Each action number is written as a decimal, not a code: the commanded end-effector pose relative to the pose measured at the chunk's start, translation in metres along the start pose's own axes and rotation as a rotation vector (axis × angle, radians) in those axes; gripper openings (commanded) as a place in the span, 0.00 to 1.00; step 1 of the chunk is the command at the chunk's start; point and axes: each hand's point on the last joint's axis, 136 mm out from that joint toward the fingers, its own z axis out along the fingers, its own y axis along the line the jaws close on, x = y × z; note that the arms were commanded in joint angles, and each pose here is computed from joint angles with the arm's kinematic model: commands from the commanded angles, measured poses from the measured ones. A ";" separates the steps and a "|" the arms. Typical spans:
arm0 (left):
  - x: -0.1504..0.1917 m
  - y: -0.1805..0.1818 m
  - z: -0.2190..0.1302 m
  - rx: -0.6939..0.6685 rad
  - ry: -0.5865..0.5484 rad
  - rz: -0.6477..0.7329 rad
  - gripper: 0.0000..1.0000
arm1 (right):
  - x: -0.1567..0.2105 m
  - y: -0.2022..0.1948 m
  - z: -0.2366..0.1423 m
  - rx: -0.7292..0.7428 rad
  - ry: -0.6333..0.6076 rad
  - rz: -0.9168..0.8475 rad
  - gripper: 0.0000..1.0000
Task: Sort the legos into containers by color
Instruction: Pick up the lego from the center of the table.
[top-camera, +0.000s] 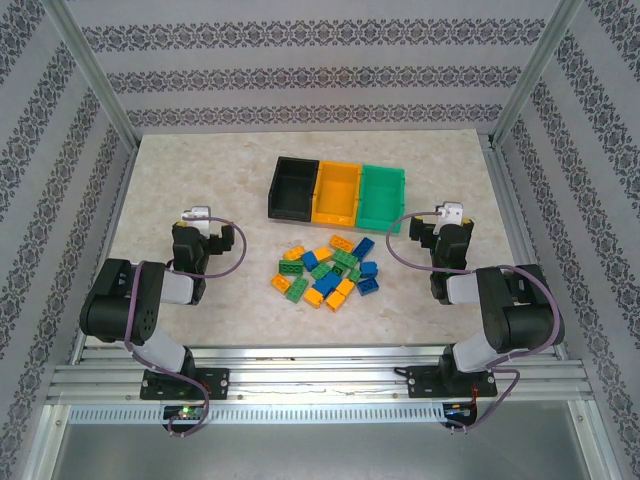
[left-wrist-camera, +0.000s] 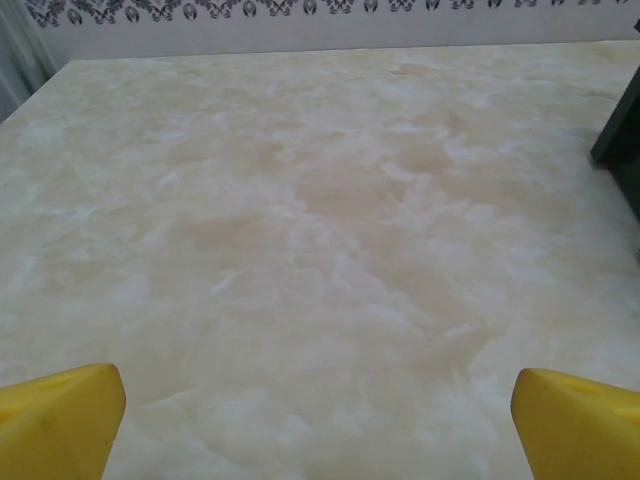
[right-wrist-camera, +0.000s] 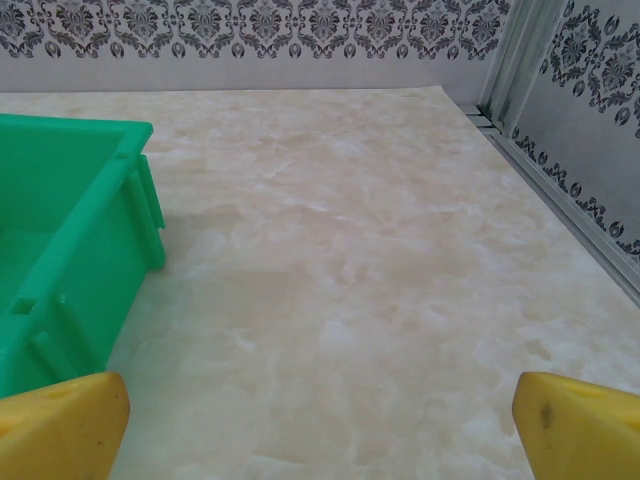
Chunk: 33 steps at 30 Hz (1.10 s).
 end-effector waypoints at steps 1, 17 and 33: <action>-0.004 -0.003 0.001 0.029 -0.011 0.019 0.99 | -0.001 0.002 0.000 -0.017 -0.010 0.020 0.98; -0.058 0.006 -0.037 -0.011 -0.065 -0.046 0.99 | -0.056 -0.001 -0.051 -0.029 -0.169 0.062 0.98; -0.078 -0.017 -0.113 0.187 0.184 -0.561 0.99 | 0.003 0.102 -0.099 -0.567 0.538 0.661 0.98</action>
